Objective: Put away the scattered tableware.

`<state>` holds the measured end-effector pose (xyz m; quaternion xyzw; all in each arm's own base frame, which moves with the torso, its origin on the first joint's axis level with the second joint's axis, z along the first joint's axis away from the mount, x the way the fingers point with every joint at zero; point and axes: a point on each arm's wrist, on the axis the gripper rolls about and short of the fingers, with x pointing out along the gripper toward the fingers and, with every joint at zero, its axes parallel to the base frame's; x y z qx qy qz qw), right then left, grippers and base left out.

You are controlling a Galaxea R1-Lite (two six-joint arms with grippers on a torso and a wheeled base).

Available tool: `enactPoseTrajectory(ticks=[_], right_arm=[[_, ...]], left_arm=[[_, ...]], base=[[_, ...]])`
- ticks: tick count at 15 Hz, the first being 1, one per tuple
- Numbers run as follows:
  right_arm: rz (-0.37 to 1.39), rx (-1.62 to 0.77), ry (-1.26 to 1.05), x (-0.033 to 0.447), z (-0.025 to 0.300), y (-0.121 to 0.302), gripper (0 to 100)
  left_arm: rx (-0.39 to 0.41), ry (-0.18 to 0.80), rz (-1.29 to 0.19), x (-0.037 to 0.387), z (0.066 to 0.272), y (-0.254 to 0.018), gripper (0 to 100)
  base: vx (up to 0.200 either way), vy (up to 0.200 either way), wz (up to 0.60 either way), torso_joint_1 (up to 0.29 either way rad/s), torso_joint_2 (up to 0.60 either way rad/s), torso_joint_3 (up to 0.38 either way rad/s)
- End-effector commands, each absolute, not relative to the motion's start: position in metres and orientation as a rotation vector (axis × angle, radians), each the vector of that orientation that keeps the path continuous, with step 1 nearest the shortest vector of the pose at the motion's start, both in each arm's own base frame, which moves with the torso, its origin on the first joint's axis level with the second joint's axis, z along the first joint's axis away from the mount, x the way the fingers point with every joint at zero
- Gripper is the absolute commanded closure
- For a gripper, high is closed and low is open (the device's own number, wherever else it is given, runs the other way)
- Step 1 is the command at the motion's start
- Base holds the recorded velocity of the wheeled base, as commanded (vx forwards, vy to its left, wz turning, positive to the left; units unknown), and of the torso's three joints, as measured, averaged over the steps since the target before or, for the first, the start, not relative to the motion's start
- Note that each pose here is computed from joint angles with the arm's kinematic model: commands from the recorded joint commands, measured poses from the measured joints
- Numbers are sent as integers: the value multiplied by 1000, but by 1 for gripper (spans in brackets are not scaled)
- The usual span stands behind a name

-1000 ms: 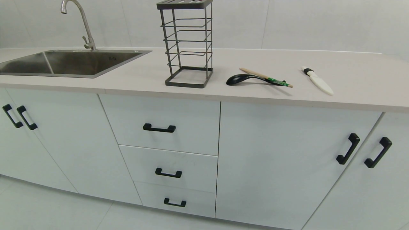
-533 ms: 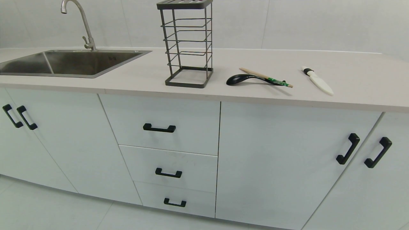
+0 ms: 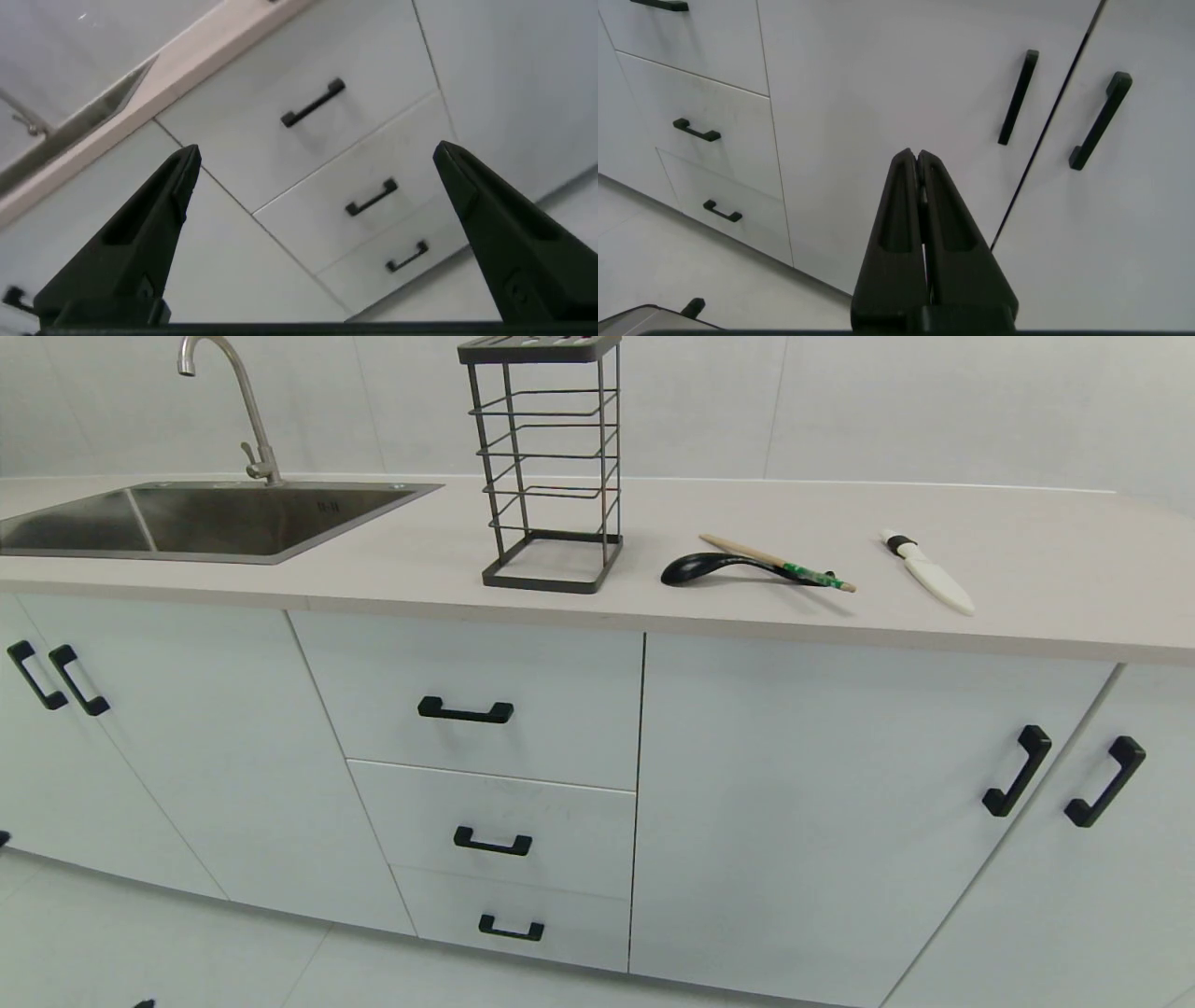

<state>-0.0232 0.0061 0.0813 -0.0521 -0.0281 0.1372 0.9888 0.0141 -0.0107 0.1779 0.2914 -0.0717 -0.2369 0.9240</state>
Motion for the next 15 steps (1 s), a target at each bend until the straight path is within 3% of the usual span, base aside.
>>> enactPoseTrajectory(ticks=[1,3,6,9,12,15], right_arm=[[277,-105,-55,-23,81,6,100],[277,-105,-55,-23,81,6,100],[277,-105,-55,-23,81,6,100],[277,-105,-55,-23,81,6,100],[277,-105,-55,-23,81,6,100],[277,-105,-55,-23,81,6,100]], left_arm=[[682,-55,-576,37,171,-13,0],[805,-6,-694,44,161,-16,0],[876,79,-851,48,141,-21,0],[957,179,-903,65,131,-25,0],[1113,220,-974,95,127,-31,0],[1174,308,-943,103,121,-31,0]], base=[[0,0,0,0,0,0],[0,0,0,0,0,0],[0,0,0,0,0,0],[0,0,0,0,0,0],[0,0,0,0,0,0],[0,0,0,0,0,0]])
